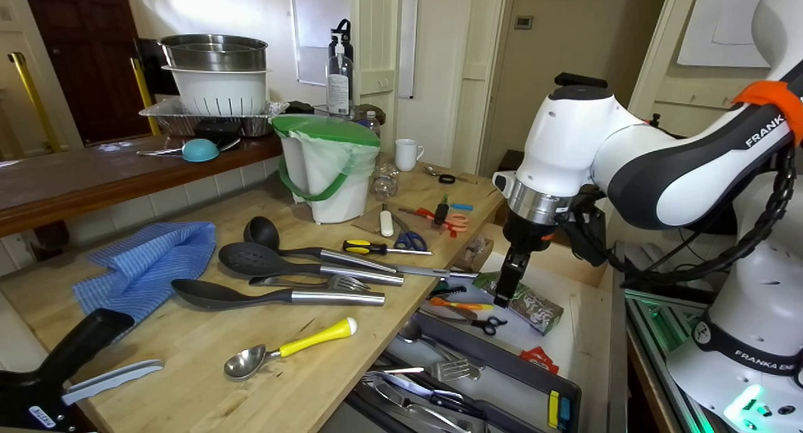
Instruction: Remove a spoon from the cutlery drawer and put it on the table
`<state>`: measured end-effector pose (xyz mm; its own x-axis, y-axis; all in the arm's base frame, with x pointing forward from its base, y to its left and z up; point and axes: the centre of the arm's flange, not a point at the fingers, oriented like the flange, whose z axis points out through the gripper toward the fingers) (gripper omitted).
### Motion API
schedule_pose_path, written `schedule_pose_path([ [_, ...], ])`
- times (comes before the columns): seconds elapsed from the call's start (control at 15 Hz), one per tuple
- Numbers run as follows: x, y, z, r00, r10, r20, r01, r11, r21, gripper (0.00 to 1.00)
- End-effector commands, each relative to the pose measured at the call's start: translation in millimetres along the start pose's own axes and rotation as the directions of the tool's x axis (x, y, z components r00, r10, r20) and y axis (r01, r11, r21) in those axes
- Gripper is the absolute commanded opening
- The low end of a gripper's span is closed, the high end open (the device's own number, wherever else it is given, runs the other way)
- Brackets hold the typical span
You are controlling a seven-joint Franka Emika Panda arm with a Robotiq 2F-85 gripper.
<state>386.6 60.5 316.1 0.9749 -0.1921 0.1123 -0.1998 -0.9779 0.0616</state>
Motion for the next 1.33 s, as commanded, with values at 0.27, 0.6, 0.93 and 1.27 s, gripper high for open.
schedule_pose_path([
  [0.27,20,-18,63,0.998,-0.06,-0.035,0.058,0.998,-0.038,1.0],
  [0.6,36,-34,126,0.999,-0.033,-0.042,0.029,0.996,-0.082,1.0],
  [0.93,51,-61,158,0.997,-0.003,-0.075,-0.009,0.988,-0.151,1.0],
  [1.27,46,-58,154,0.999,-0.004,-0.046,-0.002,0.992,-0.123,1.0],
])
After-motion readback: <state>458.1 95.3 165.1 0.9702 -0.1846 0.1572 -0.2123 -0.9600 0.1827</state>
